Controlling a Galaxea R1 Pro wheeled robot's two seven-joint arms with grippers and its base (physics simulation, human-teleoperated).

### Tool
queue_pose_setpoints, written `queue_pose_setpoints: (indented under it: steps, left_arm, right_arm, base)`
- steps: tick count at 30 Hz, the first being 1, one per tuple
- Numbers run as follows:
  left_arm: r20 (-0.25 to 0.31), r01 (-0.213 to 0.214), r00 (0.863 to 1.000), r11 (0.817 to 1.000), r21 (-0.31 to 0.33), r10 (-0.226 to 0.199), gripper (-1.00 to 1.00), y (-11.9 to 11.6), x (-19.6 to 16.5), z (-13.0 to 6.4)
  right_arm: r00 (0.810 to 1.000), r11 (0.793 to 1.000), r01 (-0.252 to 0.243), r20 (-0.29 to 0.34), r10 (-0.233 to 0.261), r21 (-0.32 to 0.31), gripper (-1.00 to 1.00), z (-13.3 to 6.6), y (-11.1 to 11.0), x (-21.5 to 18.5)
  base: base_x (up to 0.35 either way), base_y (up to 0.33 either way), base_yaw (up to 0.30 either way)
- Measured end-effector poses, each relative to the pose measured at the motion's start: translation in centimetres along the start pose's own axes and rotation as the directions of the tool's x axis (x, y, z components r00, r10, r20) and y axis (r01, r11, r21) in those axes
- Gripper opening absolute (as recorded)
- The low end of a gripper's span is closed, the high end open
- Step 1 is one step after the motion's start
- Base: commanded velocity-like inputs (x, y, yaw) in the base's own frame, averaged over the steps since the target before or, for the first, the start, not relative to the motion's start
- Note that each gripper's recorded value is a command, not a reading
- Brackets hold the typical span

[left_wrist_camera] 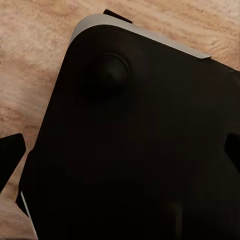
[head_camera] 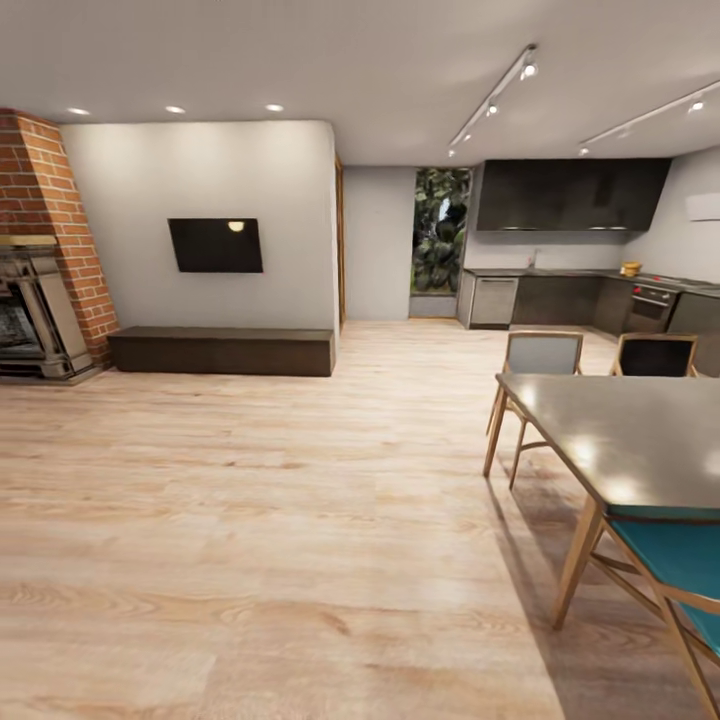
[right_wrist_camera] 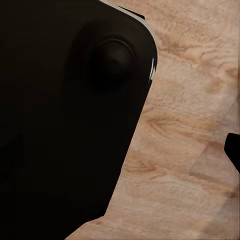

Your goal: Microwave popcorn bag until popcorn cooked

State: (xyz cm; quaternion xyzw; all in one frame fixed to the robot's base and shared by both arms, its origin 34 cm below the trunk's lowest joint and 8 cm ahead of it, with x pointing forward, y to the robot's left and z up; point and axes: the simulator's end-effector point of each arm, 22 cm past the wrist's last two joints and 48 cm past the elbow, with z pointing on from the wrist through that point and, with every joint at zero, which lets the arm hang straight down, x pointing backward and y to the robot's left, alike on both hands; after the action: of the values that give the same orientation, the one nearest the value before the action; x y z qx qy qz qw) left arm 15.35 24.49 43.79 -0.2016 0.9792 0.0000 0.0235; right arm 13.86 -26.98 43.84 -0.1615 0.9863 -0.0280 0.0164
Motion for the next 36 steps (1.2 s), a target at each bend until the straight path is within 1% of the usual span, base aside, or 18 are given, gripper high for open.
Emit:
queue_pose_setpoints:
  steps: [3, 6, 20, 33, 36]
  left_arm:
    - [-0.001, 0.000, 1.000, 1.000, 0.000, 0.000, 1.00, 0.01, 0.03, 0.00]
    - [-0.006, -0.007, 1.000, 1.000, 0.001, 0.007, 1.00, -0.03, 0.16, -0.01]
    - [-0.018, -0.018, 1.000, 1.000, 0.005, 0.018, 1.00, -0.17, 0.47, -0.02]
    - [-0.021, -0.022, 1.000, 1.000, 0.010, 0.022, 1.00, -0.26, 0.53, -0.02]
    - [-0.020, -0.022, 1.000, 1.000, 0.009, 0.022, 1.00, -0.23, 0.51, -0.02]
  right_arm:
    - [1.000, 1.000, -0.007, 0.001, 0.007, 0.000, 1.00, 0.00, 0.00, -0.01]
    - [1.000, 1.000, -0.015, 0.001, 0.015, -0.001, 1.00, -0.02, 0.15, -0.03]
    - [1.000, 1.000, -0.002, 0.007, 0.002, -0.002, 1.00, -0.02, 0.17, -0.17]
    - [1.000, 1.000, -0.015, 0.004, 0.015, 0.000, 1.00, -0.02, 0.09, -0.08]
    - [1.000, 1.000, -0.013, 0.002, 0.013, -0.006, 1.00, -0.03, 0.53, -0.15]
  base:
    - [0.087, 0.000, 0.115]
    - [0.276, 0.000, 0.019]
    - [0.322, 0.000, 0.001]
    - [0.325, 0.000, 0.000]
    - [0.325, 0.000, 0.000]
